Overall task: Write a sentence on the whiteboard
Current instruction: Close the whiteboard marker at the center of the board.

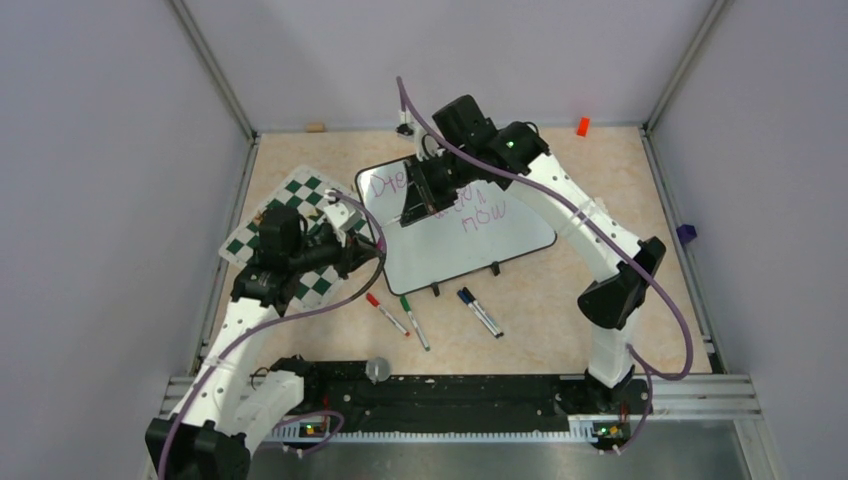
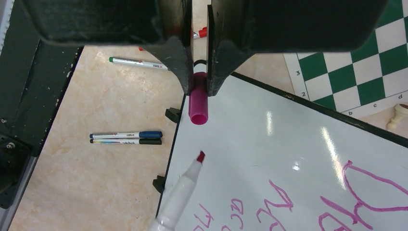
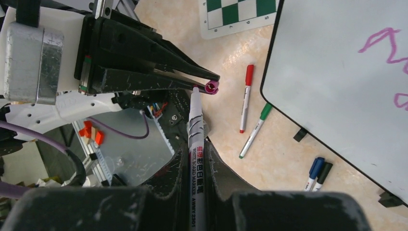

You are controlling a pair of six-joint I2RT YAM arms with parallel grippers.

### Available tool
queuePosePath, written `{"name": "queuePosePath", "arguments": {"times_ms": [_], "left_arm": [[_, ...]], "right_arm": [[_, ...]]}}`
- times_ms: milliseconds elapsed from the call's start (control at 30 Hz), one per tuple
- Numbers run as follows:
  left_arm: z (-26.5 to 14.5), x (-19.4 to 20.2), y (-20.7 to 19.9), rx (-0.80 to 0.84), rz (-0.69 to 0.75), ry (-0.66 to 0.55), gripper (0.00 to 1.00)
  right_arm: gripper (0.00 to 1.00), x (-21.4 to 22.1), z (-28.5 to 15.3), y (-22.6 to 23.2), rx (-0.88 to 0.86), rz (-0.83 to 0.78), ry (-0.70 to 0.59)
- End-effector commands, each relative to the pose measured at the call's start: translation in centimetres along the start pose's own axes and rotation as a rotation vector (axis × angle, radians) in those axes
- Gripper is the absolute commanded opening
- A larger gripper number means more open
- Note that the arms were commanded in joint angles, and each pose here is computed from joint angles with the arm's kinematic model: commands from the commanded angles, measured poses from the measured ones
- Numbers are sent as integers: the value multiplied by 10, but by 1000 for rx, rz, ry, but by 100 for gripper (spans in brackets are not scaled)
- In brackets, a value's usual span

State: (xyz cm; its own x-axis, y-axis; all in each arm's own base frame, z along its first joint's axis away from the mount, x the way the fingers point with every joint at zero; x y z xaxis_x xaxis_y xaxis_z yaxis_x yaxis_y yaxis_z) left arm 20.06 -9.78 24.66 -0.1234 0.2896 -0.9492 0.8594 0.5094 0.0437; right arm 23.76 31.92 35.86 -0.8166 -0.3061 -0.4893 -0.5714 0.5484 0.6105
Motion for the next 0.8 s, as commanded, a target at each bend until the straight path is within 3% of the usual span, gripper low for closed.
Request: {"name": "queuePosePath", "arguments": {"times_ms": [0,767], "left_arm": [[2,-12,3,27,102,-50,0],[-7,-21,-7,29,126,-69,0]], "right_arm": [[0,7,-2,16,-62,-19,59],[0,14,8,4,4,-19,68]]}}
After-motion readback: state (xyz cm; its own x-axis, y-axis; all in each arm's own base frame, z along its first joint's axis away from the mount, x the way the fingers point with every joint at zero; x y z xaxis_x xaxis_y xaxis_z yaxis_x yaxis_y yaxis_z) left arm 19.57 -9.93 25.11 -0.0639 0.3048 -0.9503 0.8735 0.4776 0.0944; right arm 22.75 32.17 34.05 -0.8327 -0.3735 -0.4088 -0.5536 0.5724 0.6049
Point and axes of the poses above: each gripper's point midway between its finger pads, its own z axis out along the fingers, its own y axis along the line the jaws close on, x = y × z, the point moved 8 cm from there along -z, back along the fingers, and after that the axes turned 8 degrees about z, right-handed, at the moved point
